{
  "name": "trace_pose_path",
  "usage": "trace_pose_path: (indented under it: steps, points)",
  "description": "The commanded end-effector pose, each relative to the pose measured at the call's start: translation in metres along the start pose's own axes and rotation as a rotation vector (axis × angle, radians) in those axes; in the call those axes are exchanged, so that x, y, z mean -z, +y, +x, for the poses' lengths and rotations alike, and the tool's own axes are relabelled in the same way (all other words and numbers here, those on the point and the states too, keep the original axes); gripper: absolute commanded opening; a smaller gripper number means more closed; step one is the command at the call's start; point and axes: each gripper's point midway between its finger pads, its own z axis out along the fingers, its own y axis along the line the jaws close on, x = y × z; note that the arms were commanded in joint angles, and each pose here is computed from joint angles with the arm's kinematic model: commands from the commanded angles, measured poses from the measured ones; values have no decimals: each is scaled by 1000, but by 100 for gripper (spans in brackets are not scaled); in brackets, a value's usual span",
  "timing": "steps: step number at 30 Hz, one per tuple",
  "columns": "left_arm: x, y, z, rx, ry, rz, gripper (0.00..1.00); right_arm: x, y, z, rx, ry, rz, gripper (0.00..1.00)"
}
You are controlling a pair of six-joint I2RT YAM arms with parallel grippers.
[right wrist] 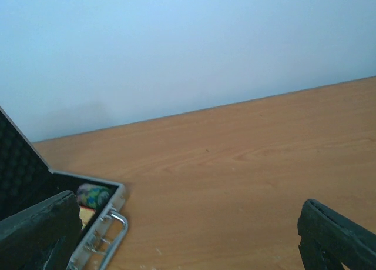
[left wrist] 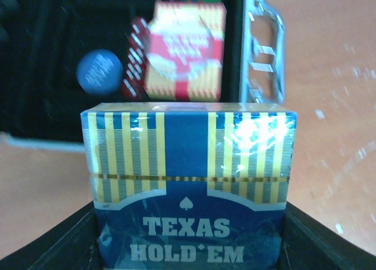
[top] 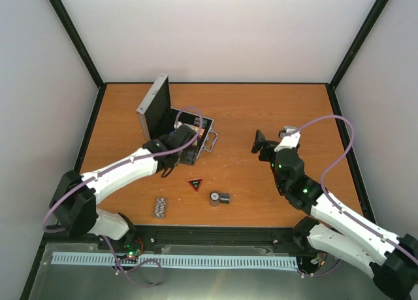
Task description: Pack up texas hold em set
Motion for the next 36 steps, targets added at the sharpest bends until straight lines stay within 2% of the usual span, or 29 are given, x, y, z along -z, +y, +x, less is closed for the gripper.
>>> trace_pose_path:
  steps: [1, 8, 15, 24, 36]
  points:
    - [3, 15, -84, -91, -178, 15, 69, -10, 24, -57, -89, -192, -53, 100]
    - [-30, 58, -113, -80, -138, 17, 68, -34, 35, -76, -118, -262, -149, 100]
    - [-65, 73, -118, -129, -100, -23, 67, -53, 14, -39, -139, -205, -151, 100]
    - [-108, 98, -132, -161, -45, -95, 66, -47, 22, -31, -142, -211, -267, 100]
    - [-139, 110, -106, -175, 46, -99, 66, -48, 24, -29, -140, -209, -279, 100]
